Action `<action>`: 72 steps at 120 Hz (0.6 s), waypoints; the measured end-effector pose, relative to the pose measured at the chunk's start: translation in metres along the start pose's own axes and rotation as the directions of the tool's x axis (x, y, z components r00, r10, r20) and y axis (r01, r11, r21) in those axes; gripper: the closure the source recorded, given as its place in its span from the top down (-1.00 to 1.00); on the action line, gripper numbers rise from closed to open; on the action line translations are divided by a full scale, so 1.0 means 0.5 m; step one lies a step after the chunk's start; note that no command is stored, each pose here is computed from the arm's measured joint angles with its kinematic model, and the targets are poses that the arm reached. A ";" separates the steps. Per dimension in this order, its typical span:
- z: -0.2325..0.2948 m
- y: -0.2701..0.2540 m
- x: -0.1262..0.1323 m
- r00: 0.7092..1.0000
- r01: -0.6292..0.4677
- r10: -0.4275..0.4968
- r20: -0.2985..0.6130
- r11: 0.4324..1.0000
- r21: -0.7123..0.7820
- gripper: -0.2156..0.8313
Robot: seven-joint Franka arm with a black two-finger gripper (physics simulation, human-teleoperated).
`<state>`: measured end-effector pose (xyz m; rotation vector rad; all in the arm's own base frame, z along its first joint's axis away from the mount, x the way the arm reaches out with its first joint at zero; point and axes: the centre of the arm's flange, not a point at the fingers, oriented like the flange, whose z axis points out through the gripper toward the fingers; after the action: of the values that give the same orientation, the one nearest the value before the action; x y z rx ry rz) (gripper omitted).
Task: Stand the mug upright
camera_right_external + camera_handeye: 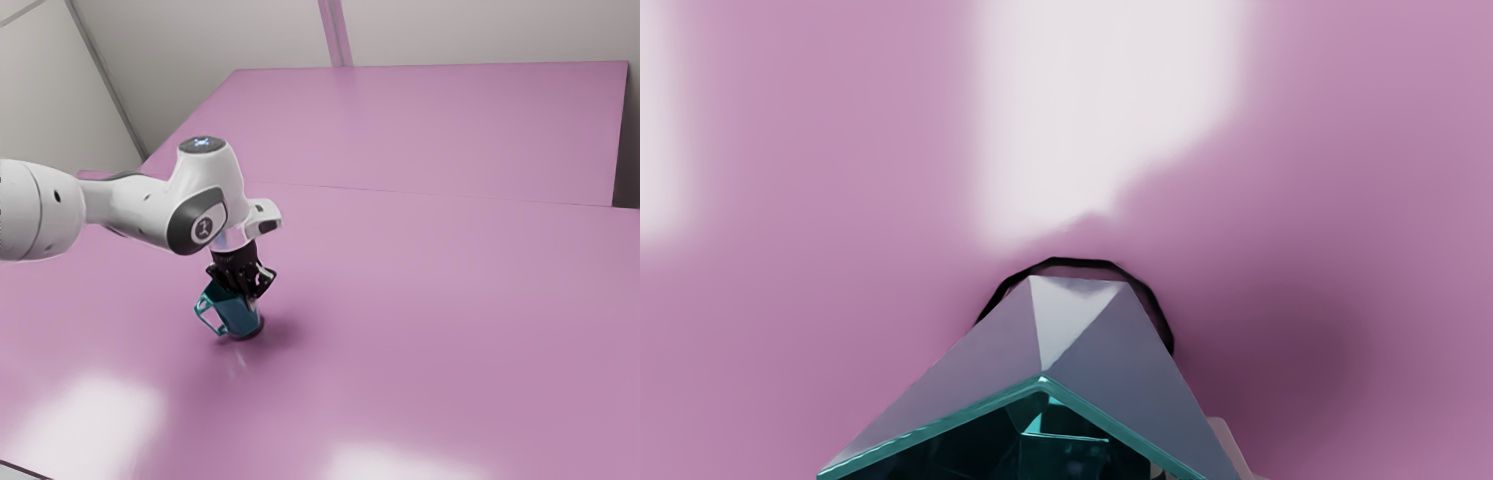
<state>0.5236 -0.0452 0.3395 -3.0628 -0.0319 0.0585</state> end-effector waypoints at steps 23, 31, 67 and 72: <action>0.010 -0.007 0.006 1.000 0.014 -0.014 -0.006 1.000 -0.005 -0.64; 0.002 -0.004 0.007 1.000 0.013 -0.014 -0.015 1.000 -0.007 -0.35; -0.081 -0.010 0.000 0.997 0.018 -0.020 -0.080 1.000 -0.022 0.36; -0.098 -0.011 -0.002 0.996 0.018 -0.020 -0.092 1.000 -0.024 0.40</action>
<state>0.5246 -0.0435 0.3888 -3.0839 -0.0571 -0.0853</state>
